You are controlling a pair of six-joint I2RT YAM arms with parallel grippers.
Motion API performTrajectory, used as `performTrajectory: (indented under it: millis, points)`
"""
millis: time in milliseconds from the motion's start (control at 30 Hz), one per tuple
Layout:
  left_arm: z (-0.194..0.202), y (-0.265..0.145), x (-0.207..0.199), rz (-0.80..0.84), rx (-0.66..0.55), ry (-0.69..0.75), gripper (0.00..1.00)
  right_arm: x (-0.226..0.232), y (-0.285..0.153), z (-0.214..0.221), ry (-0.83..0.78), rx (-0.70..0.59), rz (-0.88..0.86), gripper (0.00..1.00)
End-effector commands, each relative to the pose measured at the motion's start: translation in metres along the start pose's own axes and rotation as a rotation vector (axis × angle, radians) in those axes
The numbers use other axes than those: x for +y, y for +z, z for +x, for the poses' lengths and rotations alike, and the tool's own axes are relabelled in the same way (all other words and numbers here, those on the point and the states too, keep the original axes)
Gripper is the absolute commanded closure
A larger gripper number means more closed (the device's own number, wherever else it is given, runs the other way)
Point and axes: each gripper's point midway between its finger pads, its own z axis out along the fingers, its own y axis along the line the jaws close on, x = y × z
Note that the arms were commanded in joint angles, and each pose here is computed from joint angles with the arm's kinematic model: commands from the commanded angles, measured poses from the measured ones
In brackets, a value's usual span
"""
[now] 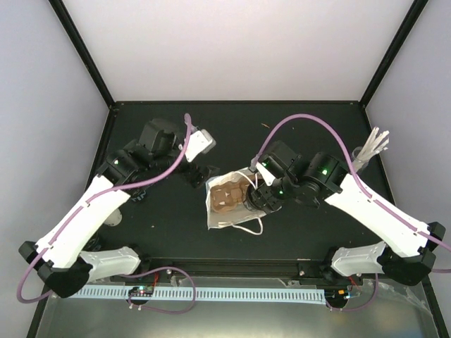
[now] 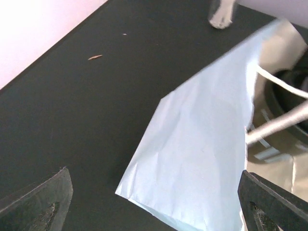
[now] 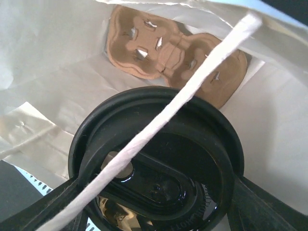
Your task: Pack the takeout coffee
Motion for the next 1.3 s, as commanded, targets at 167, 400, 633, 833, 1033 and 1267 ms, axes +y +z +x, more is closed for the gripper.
performTrajectory:
  millis: [167,400,633,833,1033,1267]
  points:
    - [-0.007,-0.007,-0.061,0.116,-0.110,0.292,0.04,-0.003,-0.009,-0.002,0.012,-0.055,0.012,0.46]
    - [-0.007,0.016,-0.061,0.041,-0.054,0.285,0.09,0.001,-0.010,-0.004,0.010,-0.071,-0.004,0.46]
    - [-0.004,0.040,-0.063,0.057,0.002,0.256,0.24,0.002,-0.012,-0.007,0.004,-0.111,-0.010,0.47]
    - [-0.011,0.045,-0.075,0.102,-0.039,0.243,0.39,0.001,-0.011,-0.007,0.004,-0.143,0.001,0.47]
    - [-0.013,0.051,-0.081,0.109,-0.058,0.247,0.47,-0.001,-0.010,-0.006,0.007,-0.175,0.010,0.48]
    - [-0.017,0.055,-0.093,0.138,-0.092,0.284,0.49,-0.002,-0.008,-0.004,0.010,-0.199,0.010,0.48]
